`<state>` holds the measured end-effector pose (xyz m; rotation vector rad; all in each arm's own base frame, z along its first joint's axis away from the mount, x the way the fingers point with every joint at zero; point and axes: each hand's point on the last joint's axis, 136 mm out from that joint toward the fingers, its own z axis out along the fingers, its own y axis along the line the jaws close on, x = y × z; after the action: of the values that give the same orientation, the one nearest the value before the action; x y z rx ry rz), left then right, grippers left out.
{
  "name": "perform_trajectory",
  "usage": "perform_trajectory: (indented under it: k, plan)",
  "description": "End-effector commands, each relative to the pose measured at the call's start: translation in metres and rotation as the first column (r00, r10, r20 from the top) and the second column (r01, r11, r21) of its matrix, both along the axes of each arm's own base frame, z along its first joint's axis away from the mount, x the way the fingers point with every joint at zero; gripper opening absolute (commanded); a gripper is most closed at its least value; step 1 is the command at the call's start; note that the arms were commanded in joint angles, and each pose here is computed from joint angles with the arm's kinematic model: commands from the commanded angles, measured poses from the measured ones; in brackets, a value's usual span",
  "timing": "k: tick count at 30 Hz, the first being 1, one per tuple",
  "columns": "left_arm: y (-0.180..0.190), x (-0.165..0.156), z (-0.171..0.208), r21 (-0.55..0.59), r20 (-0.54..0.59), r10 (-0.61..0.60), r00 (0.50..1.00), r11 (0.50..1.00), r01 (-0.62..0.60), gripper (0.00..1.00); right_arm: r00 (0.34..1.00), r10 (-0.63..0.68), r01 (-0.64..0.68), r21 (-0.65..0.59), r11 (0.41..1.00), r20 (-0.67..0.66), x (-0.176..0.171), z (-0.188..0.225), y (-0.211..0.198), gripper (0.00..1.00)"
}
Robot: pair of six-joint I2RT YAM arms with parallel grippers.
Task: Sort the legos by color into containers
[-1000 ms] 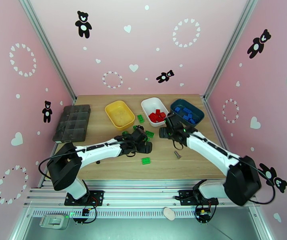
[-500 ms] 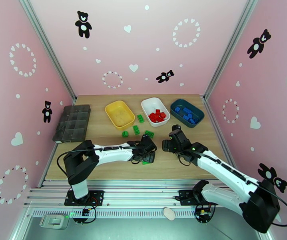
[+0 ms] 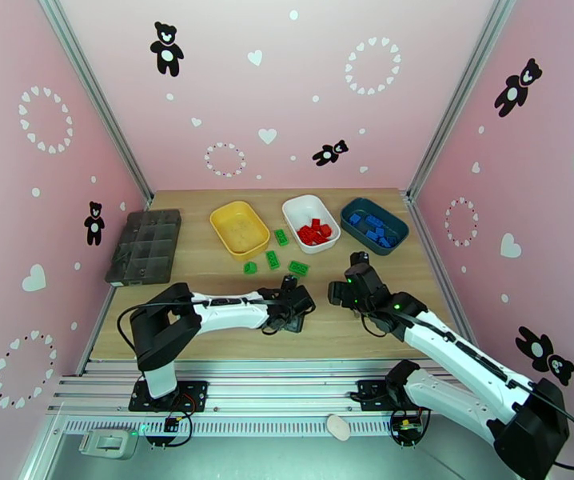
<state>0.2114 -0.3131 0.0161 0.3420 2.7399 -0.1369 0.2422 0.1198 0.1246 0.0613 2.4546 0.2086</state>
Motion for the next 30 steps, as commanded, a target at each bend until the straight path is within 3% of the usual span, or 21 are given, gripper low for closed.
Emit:
perform_trajectory:
  k: [1,9,17,30]
  plan:
    - [0.011,-0.008,0.007,0.004,0.0,0.013,1.0,1.0,-0.013,0.71,1.0,0.007,-0.007,0.014,1.0,-0.013,-0.002,-0.007,0.005,0.83]
    - [0.023,-0.015,0.009,0.014,0.005,0.033,0.999,0.999,-0.033,0.68,0.999,0.034,-0.033,0.017,0.999,-0.029,0.0,-0.015,0.019,0.82]
    - [0.021,-0.015,0.019,-0.026,0.025,0.023,0.999,0.999,-0.022,0.48,0.997,0.06,-0.059,0.018,0.998,-0.04,0.003,-0.019,0.033,0.8]
    - [0.03,0.008,0.057,-0.137,0.073,0.051,0.996,0.99,-0.04,0.46,0.971,0.224,-0.21,0.159,0.965,-0.078,0.001,-0.028,0.088,0.79]
